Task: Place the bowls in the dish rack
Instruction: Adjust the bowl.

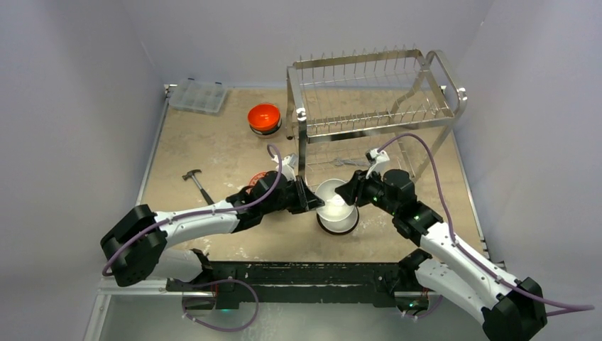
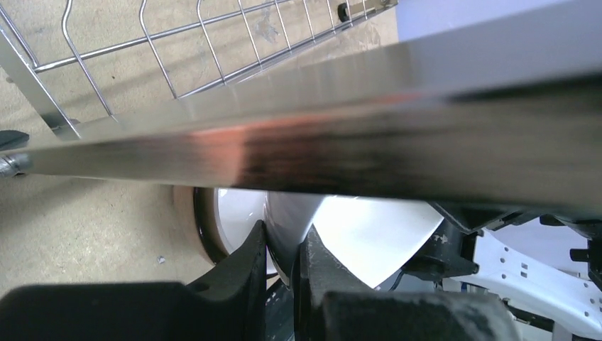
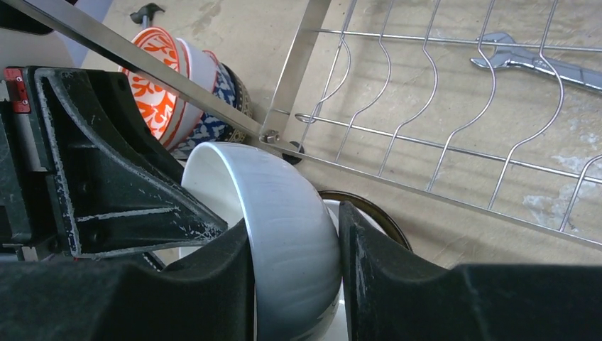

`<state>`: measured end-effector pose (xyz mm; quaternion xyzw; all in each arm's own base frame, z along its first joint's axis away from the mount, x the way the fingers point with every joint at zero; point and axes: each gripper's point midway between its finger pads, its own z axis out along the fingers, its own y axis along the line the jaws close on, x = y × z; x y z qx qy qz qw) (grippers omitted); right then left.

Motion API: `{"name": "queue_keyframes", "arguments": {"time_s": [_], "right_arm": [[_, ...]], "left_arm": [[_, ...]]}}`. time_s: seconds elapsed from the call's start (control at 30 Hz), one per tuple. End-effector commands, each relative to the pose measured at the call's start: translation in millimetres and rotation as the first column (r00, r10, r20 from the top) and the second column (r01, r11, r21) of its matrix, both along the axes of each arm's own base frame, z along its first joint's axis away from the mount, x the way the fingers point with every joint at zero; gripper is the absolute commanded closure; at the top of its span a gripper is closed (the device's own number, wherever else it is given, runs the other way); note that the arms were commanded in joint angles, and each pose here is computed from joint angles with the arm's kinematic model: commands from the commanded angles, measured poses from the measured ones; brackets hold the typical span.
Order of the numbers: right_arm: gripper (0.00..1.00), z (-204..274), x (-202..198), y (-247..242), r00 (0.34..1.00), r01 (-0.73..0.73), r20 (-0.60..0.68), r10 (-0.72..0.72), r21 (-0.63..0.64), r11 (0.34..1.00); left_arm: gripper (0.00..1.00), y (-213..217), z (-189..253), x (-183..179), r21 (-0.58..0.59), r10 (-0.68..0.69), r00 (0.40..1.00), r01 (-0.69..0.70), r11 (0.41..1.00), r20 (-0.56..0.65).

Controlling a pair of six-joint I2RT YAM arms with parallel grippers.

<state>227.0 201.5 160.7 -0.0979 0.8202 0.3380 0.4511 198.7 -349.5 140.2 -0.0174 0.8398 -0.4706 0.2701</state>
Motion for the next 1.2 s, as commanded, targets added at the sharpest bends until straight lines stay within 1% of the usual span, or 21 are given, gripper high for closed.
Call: {"name": "queue_keyframes", "arguments": {"time_s": [0.0, 0.07, 0.13, 0.17, 0.2, 0.23, 0.27, 0.37, 0.47, 0.57, 0.67, 0.77, 0.87, 1.03, 1.17], "right_arm": [[0.69, 57.3, -9.6, 22.6, 0.996, -0.089, 0.041, 0.083, 0.176, 0.98], [0.48, 60.3, -14.9, 26.1, 0.995, -0.102, 0.011, 0.102, 0.208, 0.973], [0.23, 60.5, -22.5, 28.3, 0.992, -0.112, -0.026, 0.122, 0.235, 0.966], [0.14, 59.1, -26.0, 27.0, 0.992, -0.1, -0.055, 0.117, 0.247, 0.964], [0.08, 60.1, -30.6, 25.8, 0.99, -0.091, -0.076, 0.115, 0.267, 0.959], [0.03, 61.9, -35.7, 24.5, 0.989, -0.086, -0.088, 0.115, 0.287, 0.954], [0.02, 64.2, -40.7, 23.1, 0.989, -0.081, -0.096, 0.116, 0.31, 0.947], [0.01, 66.0, -60.8, 20.4, 0.979, -0.082, -0.141, 0.145, 0.38, 0.921], [0.01, 65.0, -70.2, 16.7, 0.977, -0.065, -0.158, 0.145, 0.425, 0.903], [0.01, 58.4, -81.3, 18.4, 0.964, -0.084, -0.188, 0.187, 0.454, 0.887], [0.01, 58.9, -88.6, 25.8, 0.948, -0.132, -0.193, 0.254, 0.488, 0.863], [0.01, 52.4, -82.9, 26.5, 0.945, -0.105, -0.229, 0.234, 0.463, 0.88], [0.02, 53.4, -78.5, 27.7, 0.947, -0.107, -0.226, 0.227, 0.445, 0.889], [0.01, 59.6, -74.4, 34.9, 0.941, -0.134, -0.22, 0.256, 0.452, 0.882], [0.01, 64.6, -70.9, 41.1, 0.937, -0.164, -0.202, 0.283, 0.462, 0.872]], "left_arm": [[1.0, -0.6, 30.1, 8.5, -0.051, 0.017, 0.998, -0.014, 0.999, 0.056], [1.0, 4.5, 34.3, 8.4, -0.059, 0.033, 0.997, -0.028, 0.998, 0.073], [1.0, 11.3, 37.5, 9.1, -0.07, 0.059, 0.994, -0.053, 0.996, 0.091], [1.0, 13.5, 41.2, 8.6, -0.089, 0.064, 0.992, -0.054, 0.995, 0.11], [1.0, 14.5, 46.0, 7.7, -0.112, 0.064, 0.989, -0.049, 0.992, 0.132], [1.0, 16.3, 49.2, 7.3, -0.13, 0.063, 0.988, -0.044, 0.99, 0.143], [1.0, 16.7, 52.8, 6.0, -0.148, 0.056, 0.986, -0.033, 0.988, 0.157], [1.0, 17.5, 58.5, 1.7, -0.182, 0.025, 0.982, 0.009, 0.983, 0.185], [1.0, 19.3, 63.9, -1.9, -0.223, 0.007, 0.979, 0.04, 0.974, 0.206], [1.0, 17.4, 76.4, -7.3, -0.271, -0.019, 0.968, 0.088, 0.958, 0.249], [1.0, 12.8, 82.0, -15.7, -0.286, -0.07, 0.96, 0.149, 0.947, 0.27], [1.0, 10.4, 89.7, -22.4, -0.305, -0.103, 0.951, 0.195, 0.932, 0.292], [1.0, 10.9, 92.6, -24.7, -0.297, -0.116, 0.945, 0.21, 0.931, 0.304], [1.0, 10.9, 90.4, -25.5, -0.26, -0.136, 0.939, 0.223, 0.94, 0.316], [1.0, 7.2, 83.8, -25.1, -0.239, -0.155, 0.942, 0.231, 0.943, 0.299]]}}
